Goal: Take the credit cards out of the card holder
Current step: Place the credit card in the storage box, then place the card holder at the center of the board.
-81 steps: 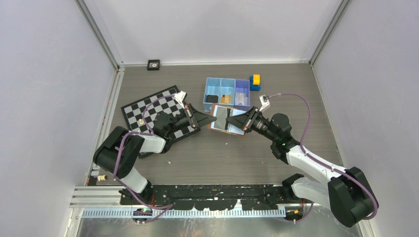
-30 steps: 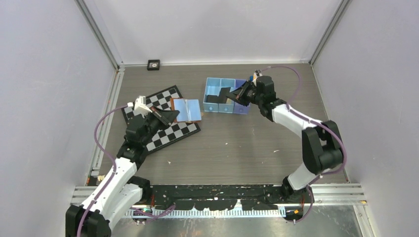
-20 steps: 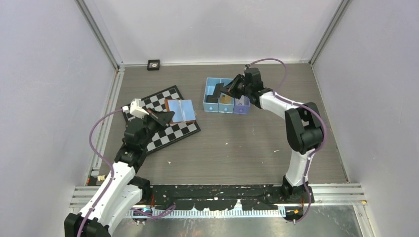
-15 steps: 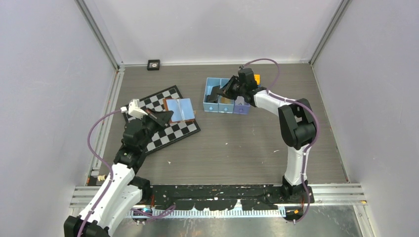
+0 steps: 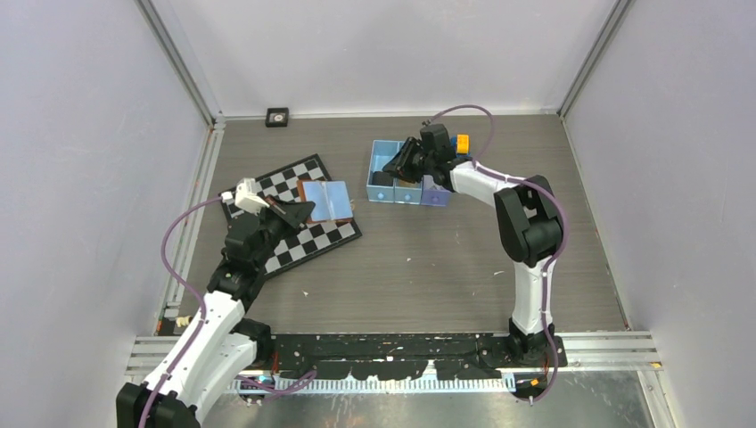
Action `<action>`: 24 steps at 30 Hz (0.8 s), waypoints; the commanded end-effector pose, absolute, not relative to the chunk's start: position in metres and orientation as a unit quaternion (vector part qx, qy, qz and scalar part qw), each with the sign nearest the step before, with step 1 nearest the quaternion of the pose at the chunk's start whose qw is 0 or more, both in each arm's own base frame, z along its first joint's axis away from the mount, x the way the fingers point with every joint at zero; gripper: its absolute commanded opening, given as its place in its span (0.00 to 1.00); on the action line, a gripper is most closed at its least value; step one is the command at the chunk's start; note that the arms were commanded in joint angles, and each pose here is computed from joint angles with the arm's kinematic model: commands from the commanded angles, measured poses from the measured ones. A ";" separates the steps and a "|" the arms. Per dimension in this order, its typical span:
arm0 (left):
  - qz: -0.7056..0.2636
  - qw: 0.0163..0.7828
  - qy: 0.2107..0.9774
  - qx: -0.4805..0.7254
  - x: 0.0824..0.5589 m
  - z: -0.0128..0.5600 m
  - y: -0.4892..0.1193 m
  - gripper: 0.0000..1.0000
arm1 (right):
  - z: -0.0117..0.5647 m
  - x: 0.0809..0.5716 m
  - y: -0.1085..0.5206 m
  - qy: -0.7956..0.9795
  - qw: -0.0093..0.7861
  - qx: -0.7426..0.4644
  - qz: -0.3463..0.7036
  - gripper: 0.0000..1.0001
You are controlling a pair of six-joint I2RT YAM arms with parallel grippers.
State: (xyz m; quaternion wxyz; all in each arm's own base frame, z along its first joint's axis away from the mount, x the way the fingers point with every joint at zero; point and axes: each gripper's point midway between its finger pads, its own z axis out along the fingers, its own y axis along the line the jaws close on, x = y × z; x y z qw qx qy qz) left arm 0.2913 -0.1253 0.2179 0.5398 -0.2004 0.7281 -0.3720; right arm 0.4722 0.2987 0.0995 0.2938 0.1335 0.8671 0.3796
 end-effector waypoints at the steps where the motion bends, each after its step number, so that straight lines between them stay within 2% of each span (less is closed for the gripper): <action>1: -0.391 0.553 0.712 -0.186 0.293 0.232 -0.130 0.00 | 0.158 0.471 0.287 0.846 0.353 0.120 0.381 0.40; 5: -0.405 0.546 0.711 -0.180 0.292 0.232 -0.135 0.00 | 0.179 0.452 0.272 0.838 0.373 0.125 0.377 0.61; 8: -0.421 0.538 0.709 -0.177 0.292 0.232 -0.141 0.00 | 0.189 0.428 0.261 0.834 0.379 0.130 0.380 0.65; 16: -0.495 0.477 0.708 -0.164 0.293 0.225 -0.171 0.00 | 0.189 0.349 0.235 0.824 0.383 0.132 0.397 0.66; 21: -0.476 0.461 0.736 -0.136 0.298 0.208 -0.182 0.00 | 0.177 0.323 0.219 0.810 0.409 0.137 0.398 0.61; 24: -0.424 0.452 0.780 -0.090 0.293 0.190 -0.195 0.00 | 0.178 0.319 0.223 0.806 0.403 0.136 0.412 0.58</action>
